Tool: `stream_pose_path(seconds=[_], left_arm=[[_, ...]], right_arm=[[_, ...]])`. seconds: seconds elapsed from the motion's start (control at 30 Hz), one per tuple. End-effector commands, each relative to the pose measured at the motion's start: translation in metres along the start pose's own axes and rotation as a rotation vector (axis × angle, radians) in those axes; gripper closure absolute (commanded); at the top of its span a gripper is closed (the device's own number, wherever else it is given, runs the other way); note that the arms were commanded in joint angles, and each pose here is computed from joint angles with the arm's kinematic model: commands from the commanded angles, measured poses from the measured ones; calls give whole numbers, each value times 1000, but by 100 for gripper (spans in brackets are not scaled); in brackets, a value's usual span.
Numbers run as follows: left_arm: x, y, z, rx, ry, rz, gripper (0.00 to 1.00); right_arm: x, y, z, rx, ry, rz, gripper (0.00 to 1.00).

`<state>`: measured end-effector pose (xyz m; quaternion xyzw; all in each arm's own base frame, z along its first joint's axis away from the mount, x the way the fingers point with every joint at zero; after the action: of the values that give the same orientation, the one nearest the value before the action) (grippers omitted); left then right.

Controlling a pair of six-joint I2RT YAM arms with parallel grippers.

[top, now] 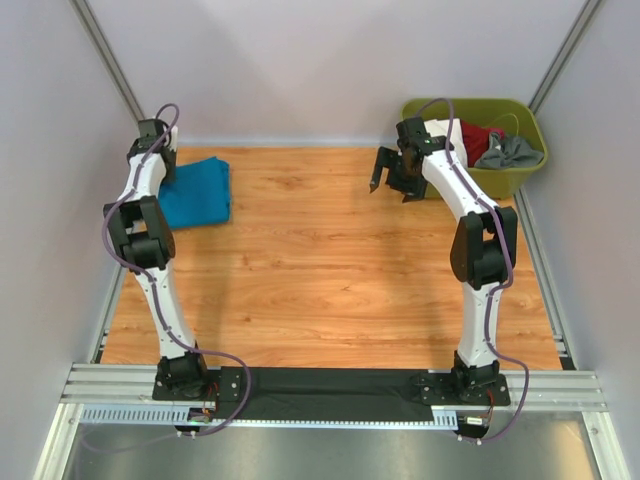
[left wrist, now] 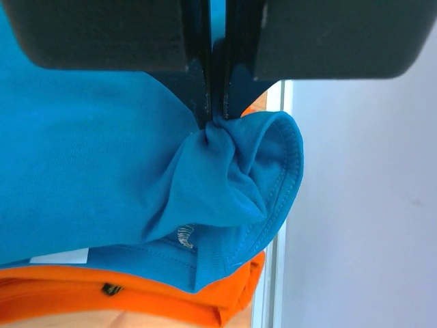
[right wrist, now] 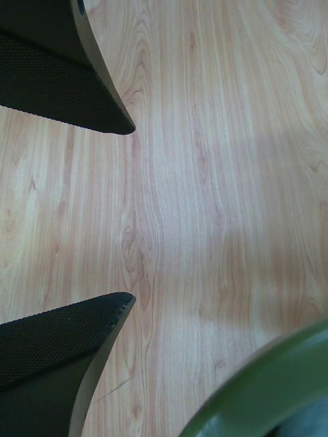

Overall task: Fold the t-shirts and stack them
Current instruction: Neatly place the folded tshirt to the corner

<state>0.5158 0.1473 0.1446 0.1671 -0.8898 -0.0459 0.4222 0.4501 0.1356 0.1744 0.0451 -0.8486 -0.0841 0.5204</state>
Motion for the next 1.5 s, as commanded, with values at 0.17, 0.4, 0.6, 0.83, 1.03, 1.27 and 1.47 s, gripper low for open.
stream_pose_path(seconds=[0.17, 0.4, 0.6, 0.83, 1.03, 1.27, 1.47], left_arm=[[-31, 23, -23, -8, -93, -25, 100], [-61, 31, -22, -9, -91, -110, 100], [-51, 35, -31, 63, -110, -81, 74], [24, 42, -73, 189, -218, -14, 9], [79, 21, -55, 350, -170, 159, 2], [130, -12, 6, 515, -231, 366, 1], [207, -16, 35, 473, -317, 416, 1]], right_arm=[[3, 12, -16, -5, -50, -90, 0], [6, 18, -27, -8, -54, -103, 0], [7, 28, -36, -13, -82, -170, 0], [45, 39, -58, 33, -231, -241, 0], [94, 40, -75, 91, -401, -247, 0], [149, 34, -57, 156, -509, -248, 0], [169, 22, -21, 171, -504, -229, 0]])
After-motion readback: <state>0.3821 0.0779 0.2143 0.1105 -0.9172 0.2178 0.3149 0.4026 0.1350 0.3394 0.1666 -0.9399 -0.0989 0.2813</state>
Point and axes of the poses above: each gripper's point midway between its finger pads, its own x axis back along the fingers, its own y axis along the line the jaws close on, z = x × y, the point moved 6 cm from there along x, back along the fingers, and after that the axes turned 10 degrees about x, right-handed, at the moved point
